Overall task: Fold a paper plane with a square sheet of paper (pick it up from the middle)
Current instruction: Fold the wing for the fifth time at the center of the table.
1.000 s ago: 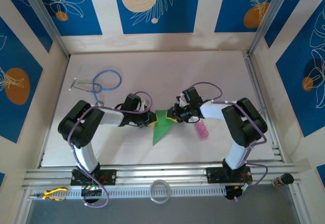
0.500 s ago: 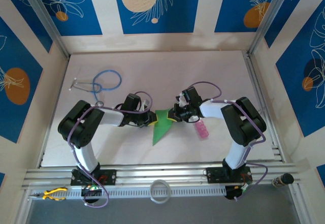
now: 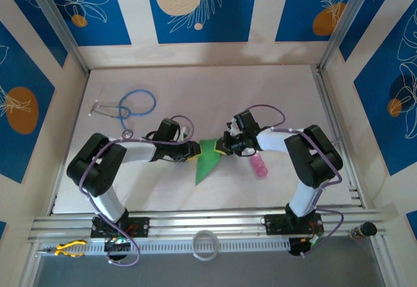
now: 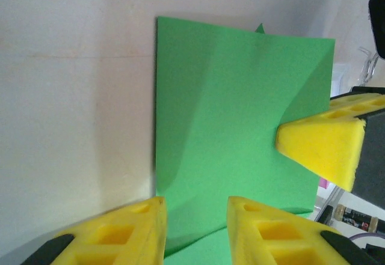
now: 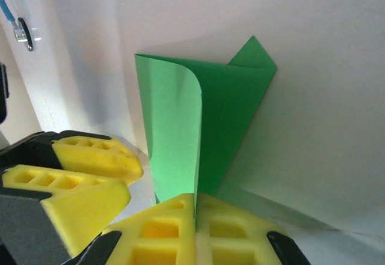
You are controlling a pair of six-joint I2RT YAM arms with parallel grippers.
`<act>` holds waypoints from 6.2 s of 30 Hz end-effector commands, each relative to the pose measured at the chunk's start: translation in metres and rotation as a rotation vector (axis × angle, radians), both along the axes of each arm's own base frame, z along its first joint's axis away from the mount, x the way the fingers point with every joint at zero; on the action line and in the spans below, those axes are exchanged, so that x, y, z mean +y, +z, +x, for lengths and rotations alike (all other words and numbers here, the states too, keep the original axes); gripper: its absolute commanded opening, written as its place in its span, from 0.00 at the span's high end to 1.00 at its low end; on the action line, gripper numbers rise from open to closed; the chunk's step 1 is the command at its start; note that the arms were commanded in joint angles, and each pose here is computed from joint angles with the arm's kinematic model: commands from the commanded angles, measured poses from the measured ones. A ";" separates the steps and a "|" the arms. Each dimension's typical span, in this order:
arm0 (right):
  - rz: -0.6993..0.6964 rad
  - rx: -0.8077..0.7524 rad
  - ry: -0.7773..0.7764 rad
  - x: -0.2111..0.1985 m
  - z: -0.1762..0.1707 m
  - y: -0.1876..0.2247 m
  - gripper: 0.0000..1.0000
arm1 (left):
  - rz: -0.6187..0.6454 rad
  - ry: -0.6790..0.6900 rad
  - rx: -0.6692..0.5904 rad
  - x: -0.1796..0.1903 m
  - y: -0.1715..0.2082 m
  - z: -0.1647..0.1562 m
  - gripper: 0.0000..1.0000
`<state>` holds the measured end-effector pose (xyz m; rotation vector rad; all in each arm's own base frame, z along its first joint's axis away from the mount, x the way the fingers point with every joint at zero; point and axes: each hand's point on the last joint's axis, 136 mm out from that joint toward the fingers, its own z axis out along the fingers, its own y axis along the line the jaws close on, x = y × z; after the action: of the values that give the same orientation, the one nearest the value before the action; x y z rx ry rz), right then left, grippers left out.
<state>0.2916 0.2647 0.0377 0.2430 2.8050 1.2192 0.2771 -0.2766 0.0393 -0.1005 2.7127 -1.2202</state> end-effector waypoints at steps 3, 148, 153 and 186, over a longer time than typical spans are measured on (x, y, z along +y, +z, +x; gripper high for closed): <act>-0.013 0.014 -0.078 -0.004 -0.001 0.006 0.99 | 0.084 -0.001 -0.093 0.012 0.017 0.005 0.65; -0.016 -0.102 -0.109 -0.036 -0.006 0.057 0.61 | 0.004 -0.351 -0.187 -0.061 -0.002 -0.046 0.96; -0.002 -0.116 -0.081 -0.032 -0.009 0.056 0.63 | -0.049 -0.328 -0.150 -0.062 -0.006 -0.046 0.97; -0.019 -0.318 0.017 -0.022 -0.018 0.047 0.78 | -0.173 -0.255 -0.099 -0.061 -0.015 -0.049 1.00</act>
<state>0.2767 0.2352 0.0822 0.0613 2.5379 1.0581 0.2279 -0.3365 0.0266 0.2974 2.5927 -1.4416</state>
